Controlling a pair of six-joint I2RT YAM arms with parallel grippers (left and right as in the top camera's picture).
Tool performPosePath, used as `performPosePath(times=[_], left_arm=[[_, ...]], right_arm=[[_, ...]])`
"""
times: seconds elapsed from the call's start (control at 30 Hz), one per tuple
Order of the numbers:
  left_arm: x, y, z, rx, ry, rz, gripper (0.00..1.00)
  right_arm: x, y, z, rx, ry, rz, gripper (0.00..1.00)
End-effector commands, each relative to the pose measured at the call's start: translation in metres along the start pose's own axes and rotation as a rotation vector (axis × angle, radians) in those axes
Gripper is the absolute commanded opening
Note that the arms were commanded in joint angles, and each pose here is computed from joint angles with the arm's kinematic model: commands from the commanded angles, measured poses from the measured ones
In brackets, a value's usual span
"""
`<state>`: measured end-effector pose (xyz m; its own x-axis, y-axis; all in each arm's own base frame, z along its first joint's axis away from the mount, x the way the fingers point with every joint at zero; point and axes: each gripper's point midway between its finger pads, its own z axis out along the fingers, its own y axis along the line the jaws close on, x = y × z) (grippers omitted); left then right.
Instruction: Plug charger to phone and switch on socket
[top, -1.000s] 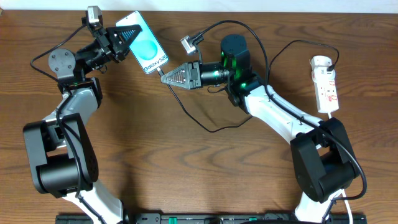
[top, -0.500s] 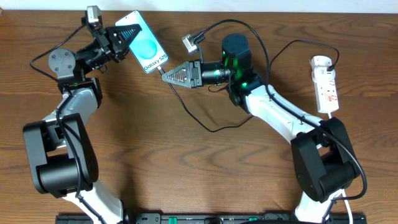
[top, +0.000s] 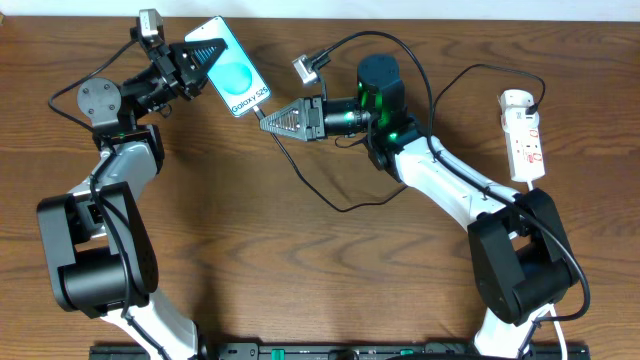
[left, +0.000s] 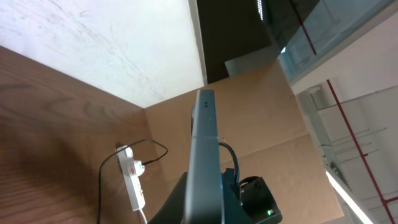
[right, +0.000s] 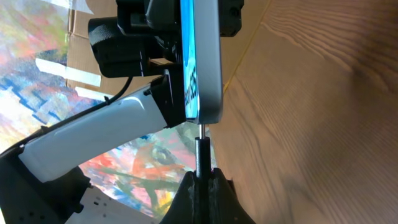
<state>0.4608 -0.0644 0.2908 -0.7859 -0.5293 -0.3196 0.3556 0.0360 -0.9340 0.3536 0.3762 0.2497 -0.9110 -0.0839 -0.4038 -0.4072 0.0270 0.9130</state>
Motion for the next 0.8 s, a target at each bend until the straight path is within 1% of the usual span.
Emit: performPosePath(times=[0.0, 0.5, 0.77], left_arm=[[0.0104, -0.0051, 0.0035, 0.005, 0.067, 0.042, 0.07], [0.0096, -0.0054, 0.0041, 0.007, 0.061, 0.037, 0.07], [0.0152, -0.0062, 0.0105, 0.013, 0.078, 0.035, 0.07]], right_arm=[[-0.0214, 0.0010, -0.0049, 0.027, -0.092, -0.017, 0.01], [-0.0211, 0.0042, -0.0029, 0.018, -0.091, -0.026, 0.01], [-0.0187, 0.0054, 0.0002, 0.016, -0.085, -0.037, 0.01]])
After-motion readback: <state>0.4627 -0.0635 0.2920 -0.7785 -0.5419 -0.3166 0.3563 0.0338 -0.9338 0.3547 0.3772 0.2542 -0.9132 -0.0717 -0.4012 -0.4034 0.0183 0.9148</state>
